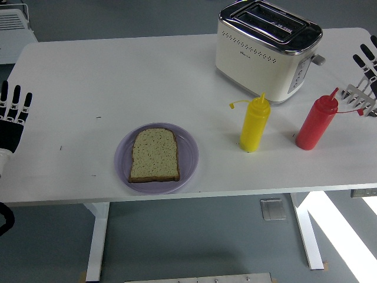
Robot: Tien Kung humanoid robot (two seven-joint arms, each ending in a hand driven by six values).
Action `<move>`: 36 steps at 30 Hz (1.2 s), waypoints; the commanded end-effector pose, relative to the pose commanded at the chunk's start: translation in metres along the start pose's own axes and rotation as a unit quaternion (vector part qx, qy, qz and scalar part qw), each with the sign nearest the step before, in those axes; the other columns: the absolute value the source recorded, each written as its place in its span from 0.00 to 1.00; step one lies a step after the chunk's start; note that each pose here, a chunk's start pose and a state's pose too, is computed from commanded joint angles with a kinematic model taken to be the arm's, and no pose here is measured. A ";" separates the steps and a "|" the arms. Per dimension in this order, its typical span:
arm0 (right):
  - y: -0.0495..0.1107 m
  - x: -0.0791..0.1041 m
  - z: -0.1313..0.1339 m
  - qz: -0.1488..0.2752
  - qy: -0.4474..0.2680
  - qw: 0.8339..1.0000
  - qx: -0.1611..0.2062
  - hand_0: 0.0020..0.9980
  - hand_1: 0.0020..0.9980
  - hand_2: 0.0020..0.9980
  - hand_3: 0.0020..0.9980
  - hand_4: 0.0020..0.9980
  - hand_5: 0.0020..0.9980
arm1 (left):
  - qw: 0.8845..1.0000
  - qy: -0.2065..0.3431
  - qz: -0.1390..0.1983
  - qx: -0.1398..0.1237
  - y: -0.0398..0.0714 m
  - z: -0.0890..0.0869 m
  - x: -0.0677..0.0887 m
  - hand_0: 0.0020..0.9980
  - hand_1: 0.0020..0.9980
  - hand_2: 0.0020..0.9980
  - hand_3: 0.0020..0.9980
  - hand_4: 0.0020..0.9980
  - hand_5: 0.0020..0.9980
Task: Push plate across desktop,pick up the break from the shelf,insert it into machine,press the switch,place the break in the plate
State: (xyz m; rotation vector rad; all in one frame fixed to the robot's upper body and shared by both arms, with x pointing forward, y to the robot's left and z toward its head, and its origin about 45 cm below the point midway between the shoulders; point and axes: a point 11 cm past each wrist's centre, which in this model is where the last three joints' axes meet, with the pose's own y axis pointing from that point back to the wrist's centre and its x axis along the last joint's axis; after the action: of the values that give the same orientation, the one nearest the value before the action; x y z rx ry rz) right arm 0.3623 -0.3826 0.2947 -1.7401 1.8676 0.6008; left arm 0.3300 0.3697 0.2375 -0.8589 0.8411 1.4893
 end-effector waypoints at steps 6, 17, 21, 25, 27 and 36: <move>0.000 0.000 0.000 0.000 -0.001 1.000 0.001 0.76 0.70 0.68 0.67 0.74 0.46 | 1.000 0.003 -0.002 0.000 0.000 0.000 -0.001 0.81 0.73 0.67 0.71 0.76 1.00; 0.000 -0.001 -0.001 0.000 -0.001 1.000 0.002 0.76 0.70 0.68 0.67 0.73 0.45 | 1.000 0.006 -0.003 0.001 -0.001 0.000 -0.002 0.81 0.73 0.67 0.71 0.76 1.00; 0.000 0.000 -0.001 0.001 -0.002 1.000 0.004 0.76 0.70 0.68 0.67 0.72 0.44 | 1.000 0.008 -0.004 0.003 -0.003 -0.001 -0.004 0.81 0.73 0.67 0.71 0.76 1.00; 0.000 0.001 -0.001 0.002 -0.002 1.000 0.004 0.76 0.70 0.68 0.67 0.72 0.44 | 1.000 0.008 -0.004 0.004 -0.003 -0.002 -0.004 0.81 0.73 0.67 0.71 0.76 1.00; 0.000 0.001 -0.001 0.003 -0.002 1.000 0.004 0.76 0.70 0.68 0.67 0.70 0.43 | 1.000 0.009 -0.003 0.004 -0.002 -0.002 -0.003 0.81 0.73 0.67 0.71 0.76 1.00; 0.002 0.004 -0.001 0.010 0.000 1.000 0.006 0.76 0.70 0.68 0.66 0.70 0.42 | 1.000 0.009 0.002 0.006 -0.002 -0.001 0.001 0.81 0.73 0.67 0.71 0.76 1.00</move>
State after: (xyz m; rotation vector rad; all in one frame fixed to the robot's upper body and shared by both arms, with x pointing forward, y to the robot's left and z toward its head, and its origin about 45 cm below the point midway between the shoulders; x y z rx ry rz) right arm 0.3605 -0.3863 0.2931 -1.7147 1.8866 0.5958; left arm 0.3320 0.3689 0.2361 -0.8628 0.8641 1.4813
